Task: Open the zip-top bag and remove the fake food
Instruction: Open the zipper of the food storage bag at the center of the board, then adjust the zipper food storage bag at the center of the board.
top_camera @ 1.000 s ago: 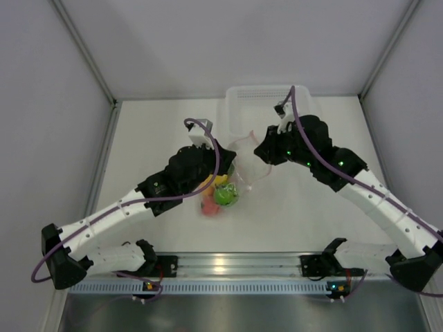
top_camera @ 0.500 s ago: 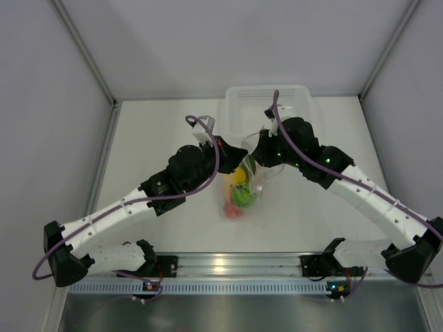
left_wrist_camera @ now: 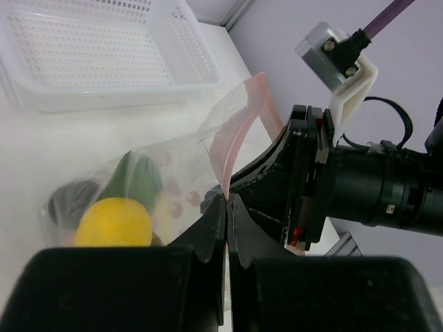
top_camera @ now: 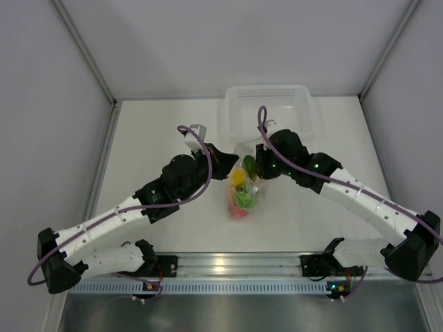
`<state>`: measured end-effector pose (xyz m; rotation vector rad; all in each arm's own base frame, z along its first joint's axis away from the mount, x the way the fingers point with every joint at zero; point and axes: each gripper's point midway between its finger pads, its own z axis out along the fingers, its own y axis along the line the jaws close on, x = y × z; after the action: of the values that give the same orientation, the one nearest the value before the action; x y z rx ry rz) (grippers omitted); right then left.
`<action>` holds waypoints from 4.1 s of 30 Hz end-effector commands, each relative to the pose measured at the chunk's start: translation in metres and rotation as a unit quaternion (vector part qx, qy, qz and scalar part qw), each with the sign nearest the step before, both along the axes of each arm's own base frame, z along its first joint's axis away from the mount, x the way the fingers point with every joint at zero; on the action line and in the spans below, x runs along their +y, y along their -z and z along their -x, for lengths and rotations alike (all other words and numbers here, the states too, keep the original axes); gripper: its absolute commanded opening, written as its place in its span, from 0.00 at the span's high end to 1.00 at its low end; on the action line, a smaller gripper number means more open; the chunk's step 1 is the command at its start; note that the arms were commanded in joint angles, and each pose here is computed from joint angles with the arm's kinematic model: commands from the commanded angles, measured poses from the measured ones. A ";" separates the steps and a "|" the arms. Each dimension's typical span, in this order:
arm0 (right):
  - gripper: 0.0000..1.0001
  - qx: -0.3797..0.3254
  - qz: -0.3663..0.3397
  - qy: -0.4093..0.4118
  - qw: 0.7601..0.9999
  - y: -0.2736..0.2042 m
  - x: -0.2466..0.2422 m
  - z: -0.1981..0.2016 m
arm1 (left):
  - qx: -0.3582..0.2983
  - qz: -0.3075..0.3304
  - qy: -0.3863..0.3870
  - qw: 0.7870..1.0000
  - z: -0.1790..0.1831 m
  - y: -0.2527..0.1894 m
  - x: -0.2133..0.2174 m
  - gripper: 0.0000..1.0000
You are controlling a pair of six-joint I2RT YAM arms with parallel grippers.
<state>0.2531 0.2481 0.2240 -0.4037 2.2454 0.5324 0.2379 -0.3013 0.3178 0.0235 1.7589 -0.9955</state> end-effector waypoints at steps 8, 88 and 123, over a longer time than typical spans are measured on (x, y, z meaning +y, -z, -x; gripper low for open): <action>0.78 0.000 0.002 -0.027 1.000 0.023 0.020 0.004 | -0.003 -0.023 -0.007 1.000 0.000 0.017 0.005 1.00; 0.65 -0.058 -0.061 0.049 0.995 0.073 0.026 -0.069 | -0.070 -0.071 0.069 0.993 -0.004 0.040 -0.033 1.00; 0.66 0.070 -0.187 -0.158 0.967 0.049 0.047 0.084 | -0.086 0.046 0.030 0.995 0.014 0.010 -0.013 1.00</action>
<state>0.1742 0.2797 0.1452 -0.5616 2.2597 1.0764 0.2180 -0.3241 0.2687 0.2320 1.7078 -1.0296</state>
